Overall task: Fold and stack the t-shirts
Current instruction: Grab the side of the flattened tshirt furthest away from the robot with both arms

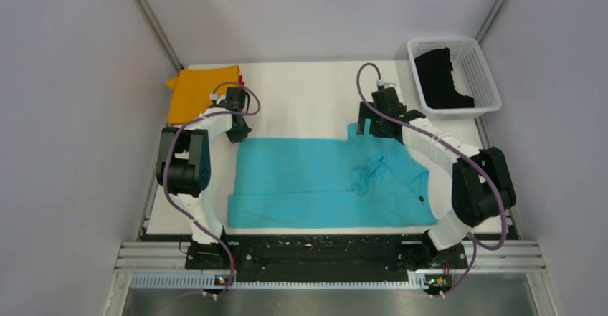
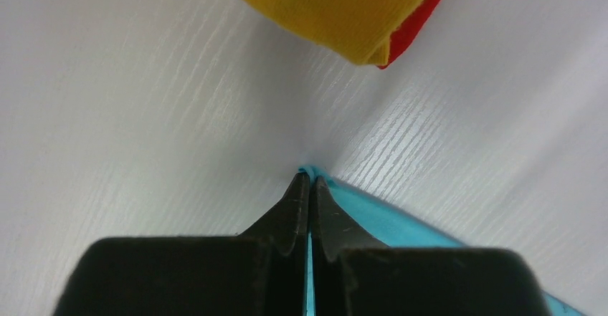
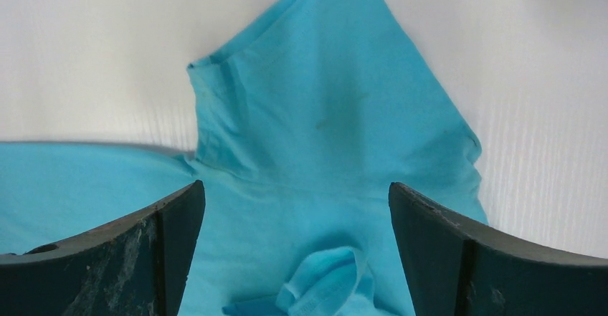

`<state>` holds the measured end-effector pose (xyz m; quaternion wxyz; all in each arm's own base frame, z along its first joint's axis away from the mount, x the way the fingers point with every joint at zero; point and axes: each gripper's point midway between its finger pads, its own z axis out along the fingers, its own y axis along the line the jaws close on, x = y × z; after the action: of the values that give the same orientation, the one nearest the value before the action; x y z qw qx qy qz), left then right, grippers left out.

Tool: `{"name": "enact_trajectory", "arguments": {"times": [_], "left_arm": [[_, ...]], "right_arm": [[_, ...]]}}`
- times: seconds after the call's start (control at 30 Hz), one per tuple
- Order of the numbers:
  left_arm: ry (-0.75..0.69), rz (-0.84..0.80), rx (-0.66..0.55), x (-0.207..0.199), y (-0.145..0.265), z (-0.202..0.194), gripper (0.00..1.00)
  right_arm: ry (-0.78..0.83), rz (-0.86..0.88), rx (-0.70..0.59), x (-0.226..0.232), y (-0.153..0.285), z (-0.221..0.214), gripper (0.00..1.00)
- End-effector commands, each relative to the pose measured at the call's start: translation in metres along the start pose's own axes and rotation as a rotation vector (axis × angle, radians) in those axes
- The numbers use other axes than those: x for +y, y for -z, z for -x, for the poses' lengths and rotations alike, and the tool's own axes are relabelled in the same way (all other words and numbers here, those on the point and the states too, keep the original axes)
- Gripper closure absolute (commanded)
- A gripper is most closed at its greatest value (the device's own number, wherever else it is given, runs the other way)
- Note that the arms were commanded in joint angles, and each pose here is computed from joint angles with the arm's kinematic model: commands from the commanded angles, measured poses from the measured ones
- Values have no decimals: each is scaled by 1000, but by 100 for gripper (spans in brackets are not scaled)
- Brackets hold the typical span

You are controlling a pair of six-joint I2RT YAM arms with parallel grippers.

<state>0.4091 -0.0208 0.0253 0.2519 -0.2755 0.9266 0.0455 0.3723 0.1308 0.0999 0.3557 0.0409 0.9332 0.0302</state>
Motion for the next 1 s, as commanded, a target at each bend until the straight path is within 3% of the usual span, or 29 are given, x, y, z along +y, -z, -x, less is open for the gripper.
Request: {"name": "enact_trajectory", "arguments": {"times": [0.0,0.33,0.57,0.87,0.97], "left_arm": [[-44,-18,5,-3,0,3,100],[-154,-152,-85,-16,21,18,100],[-177,-214,-128,-23,30,23,100],[-172,-219,-147,-23,32,25,100],[-163,-210,-150,-21,31,26,100]], "right_arm": [[24,15,-94,14,-13,47,4],[65,-110,-92,10,-82,83,15],[82,-197,-40,0,-130,86,25],[66,-231,25,-11,-129,56,37],[48,-254,37,-19,-126,46,47]]}}
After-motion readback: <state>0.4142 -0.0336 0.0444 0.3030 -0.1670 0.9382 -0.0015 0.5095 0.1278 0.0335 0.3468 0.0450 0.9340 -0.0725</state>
